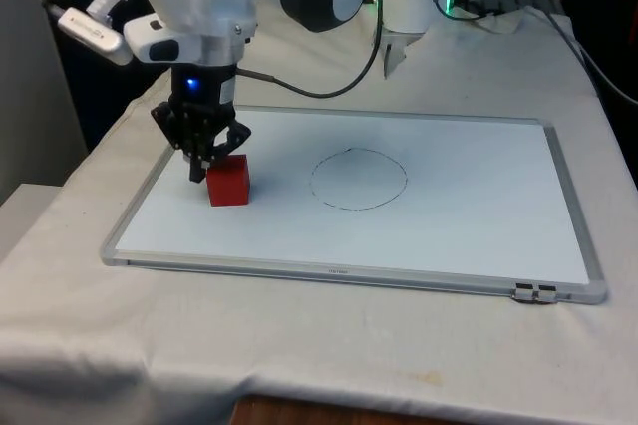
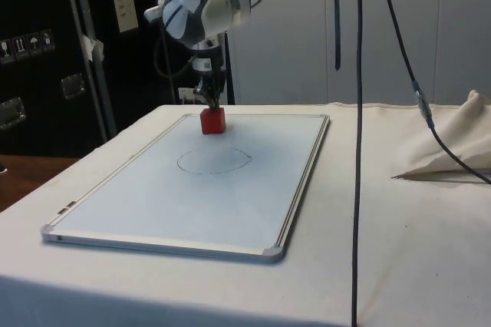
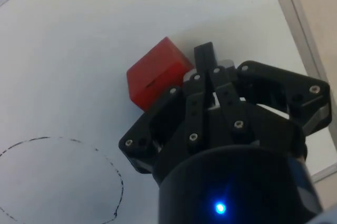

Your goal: Push the cube into the marked area.

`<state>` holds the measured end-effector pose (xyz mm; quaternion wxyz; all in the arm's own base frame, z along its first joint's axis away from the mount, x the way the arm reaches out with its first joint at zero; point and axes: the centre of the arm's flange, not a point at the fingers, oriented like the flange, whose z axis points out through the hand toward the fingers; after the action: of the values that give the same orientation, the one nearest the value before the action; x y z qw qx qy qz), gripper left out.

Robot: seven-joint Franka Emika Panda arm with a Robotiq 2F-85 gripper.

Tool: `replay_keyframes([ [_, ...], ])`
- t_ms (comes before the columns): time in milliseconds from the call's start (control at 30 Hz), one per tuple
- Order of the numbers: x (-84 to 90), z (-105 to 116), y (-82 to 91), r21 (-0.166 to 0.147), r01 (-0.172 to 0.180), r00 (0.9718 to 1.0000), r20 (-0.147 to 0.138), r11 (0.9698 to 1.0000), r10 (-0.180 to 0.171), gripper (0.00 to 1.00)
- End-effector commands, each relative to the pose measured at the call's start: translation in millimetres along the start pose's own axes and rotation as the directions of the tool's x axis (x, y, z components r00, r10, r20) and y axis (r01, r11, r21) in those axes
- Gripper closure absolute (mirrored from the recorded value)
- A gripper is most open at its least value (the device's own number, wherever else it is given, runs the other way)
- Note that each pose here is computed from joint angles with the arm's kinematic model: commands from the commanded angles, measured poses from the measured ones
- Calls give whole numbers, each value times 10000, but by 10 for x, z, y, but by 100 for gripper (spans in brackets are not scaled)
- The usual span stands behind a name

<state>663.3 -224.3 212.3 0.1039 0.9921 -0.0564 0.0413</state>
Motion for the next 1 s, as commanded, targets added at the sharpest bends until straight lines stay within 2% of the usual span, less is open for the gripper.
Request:
replay_keyframes([
  [0, 2, -5, -25, 168, 58, 10000, 23, 9998, -59, 100],
  [33, 5, -9, -34, 213, 98, 9999, 41, 9997, -99, 100],
  [67, 4, -3, -23, 54, 66, 10000, 45, 10000, -66, 100],
  [100, 10, -10, -49, 246, 139, 9999, 48, 9996, -140, 100],
  [267, 33, -21, -95, 435, 372, 9993, 27, 9984, -373, 100],
  [333, 34, -15, -104, 368, 439, 9990, 29, 9984, -440, 100],
  [367, 47, -24, -125, 503, 524, 9986, -11, 9974, -524, 100],
  [567, 69, -25, -210, 591, 790, 9969, -68, 9951, -788, 100],
  [600, 62, -22, -182, 482, 709, 9975, -52, 9963, -707, 100],
  [633, 73, -33, -232, 603, 892, 9960, -90, 9942, -889, 100],
  [800, 77, -38, -298, 642, 1154, 9933, -124, 9912, -1148, 100],
  [833, 83, -43, -334, 653, 1260, 9920, -152, 9899, -1252, 100],
  [867, 83, -43, -353, 656, 1296, 9916, -149, 9894, -1289, 100],
  [900, 90, -40, -317, 565, 1233, 9924, -118, 9908, -1228, 100],
  [933, 84, -49, -372, 656, 1327, 9911, -152, 9890, -1320, 100],
  [967, 85, -51, -398, 661, 1353, 9908, -151, 9886, -1346, 100],
])
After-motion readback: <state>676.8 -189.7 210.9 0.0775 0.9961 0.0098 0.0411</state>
